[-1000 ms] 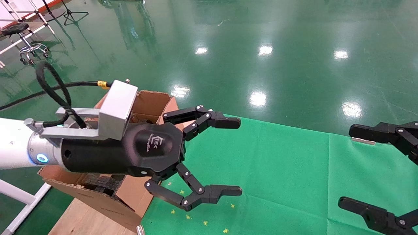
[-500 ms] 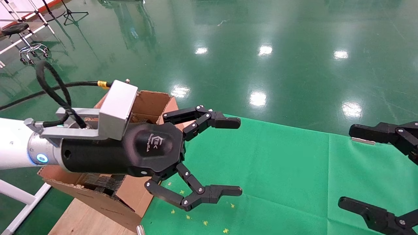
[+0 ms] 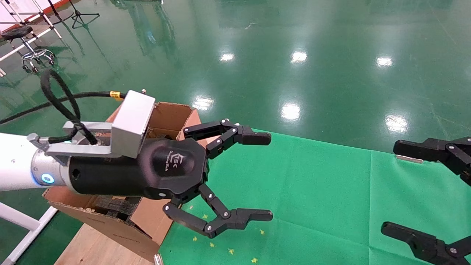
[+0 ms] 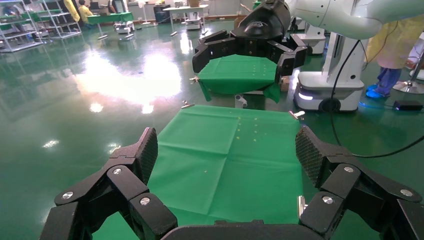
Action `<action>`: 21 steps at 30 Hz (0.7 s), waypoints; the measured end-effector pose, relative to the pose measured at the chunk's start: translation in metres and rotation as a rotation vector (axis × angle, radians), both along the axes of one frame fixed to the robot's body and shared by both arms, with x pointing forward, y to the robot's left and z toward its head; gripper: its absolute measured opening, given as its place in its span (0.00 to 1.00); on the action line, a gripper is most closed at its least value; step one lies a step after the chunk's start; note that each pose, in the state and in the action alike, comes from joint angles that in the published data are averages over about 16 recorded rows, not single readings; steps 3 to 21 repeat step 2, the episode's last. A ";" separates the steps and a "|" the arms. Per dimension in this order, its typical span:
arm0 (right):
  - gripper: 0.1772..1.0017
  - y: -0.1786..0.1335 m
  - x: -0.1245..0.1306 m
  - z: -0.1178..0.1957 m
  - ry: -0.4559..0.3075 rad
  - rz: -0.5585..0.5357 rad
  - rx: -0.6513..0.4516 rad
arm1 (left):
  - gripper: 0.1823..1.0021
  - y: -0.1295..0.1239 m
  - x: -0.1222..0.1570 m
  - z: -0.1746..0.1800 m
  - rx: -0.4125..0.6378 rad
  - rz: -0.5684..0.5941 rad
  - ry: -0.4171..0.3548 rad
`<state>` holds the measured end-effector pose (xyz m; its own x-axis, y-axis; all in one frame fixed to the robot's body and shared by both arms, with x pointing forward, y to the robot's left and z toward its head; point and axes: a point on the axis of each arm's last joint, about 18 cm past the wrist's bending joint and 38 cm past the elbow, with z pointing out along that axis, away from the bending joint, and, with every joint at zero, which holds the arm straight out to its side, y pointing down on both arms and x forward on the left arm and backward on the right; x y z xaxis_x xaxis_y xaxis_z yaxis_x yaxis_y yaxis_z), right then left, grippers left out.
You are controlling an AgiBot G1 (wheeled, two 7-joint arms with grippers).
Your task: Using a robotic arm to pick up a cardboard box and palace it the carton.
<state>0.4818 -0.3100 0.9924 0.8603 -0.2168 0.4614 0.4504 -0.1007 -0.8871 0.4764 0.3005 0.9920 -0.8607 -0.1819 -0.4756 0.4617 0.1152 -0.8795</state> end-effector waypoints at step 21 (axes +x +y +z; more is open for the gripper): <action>1.00 0.000 0.000 0.000 0.000 0.000 0.000 | 1.00 0.000 0.000 0.000 0.000 0.000 0.000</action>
